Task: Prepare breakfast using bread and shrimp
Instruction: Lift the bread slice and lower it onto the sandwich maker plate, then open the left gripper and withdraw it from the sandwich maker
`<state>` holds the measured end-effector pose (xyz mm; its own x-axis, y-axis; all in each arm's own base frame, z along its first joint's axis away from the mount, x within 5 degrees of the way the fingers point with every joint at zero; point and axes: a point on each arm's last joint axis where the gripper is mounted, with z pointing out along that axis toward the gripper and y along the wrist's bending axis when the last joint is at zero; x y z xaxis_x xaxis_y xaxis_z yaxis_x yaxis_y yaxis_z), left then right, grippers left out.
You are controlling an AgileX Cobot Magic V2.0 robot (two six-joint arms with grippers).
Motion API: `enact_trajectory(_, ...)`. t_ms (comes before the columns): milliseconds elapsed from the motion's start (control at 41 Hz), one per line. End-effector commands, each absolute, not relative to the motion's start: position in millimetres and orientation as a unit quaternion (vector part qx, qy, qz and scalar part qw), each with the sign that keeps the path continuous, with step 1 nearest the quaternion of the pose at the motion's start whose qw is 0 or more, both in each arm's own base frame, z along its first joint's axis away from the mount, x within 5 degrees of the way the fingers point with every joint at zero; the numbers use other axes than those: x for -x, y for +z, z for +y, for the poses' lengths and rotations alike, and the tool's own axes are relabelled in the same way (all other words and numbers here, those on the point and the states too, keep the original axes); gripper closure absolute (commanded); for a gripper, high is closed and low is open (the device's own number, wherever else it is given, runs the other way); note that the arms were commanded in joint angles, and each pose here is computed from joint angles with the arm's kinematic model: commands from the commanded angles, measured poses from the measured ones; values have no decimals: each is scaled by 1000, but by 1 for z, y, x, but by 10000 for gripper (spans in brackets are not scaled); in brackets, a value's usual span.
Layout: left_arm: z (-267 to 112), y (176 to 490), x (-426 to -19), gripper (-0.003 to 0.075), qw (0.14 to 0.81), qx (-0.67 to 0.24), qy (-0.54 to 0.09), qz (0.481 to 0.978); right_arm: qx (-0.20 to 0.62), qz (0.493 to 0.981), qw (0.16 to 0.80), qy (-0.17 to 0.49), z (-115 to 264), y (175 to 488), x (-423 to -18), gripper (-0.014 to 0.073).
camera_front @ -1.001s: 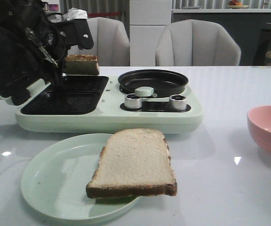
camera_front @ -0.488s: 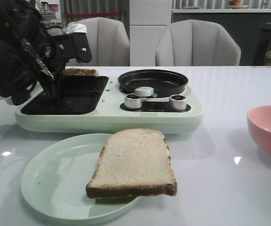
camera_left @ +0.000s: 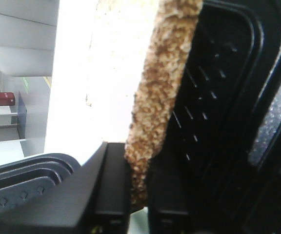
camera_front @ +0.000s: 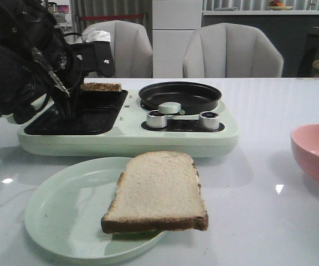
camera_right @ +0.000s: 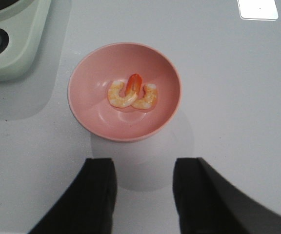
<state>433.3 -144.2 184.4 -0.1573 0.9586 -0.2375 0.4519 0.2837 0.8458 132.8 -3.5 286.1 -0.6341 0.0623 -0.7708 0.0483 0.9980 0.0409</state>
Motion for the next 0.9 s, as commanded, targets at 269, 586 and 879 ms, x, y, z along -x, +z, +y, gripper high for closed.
enact_trajectory(269, -137, 235, -424, 204, 440, -473, 354, 676, -30, 883, 468, 0, -5, 300, -138, 185)
enact_trajectory(586, -135, 268, -345, 212, 473, -510, 289, 658, -30, 883, 468, 0, -5, 300, -138, 185)
enact_trajectory(879, -153, 292, -233, 213, 498, -449, 266, 693, -30, 883, 468, 0, -5, 300, -138, 185)
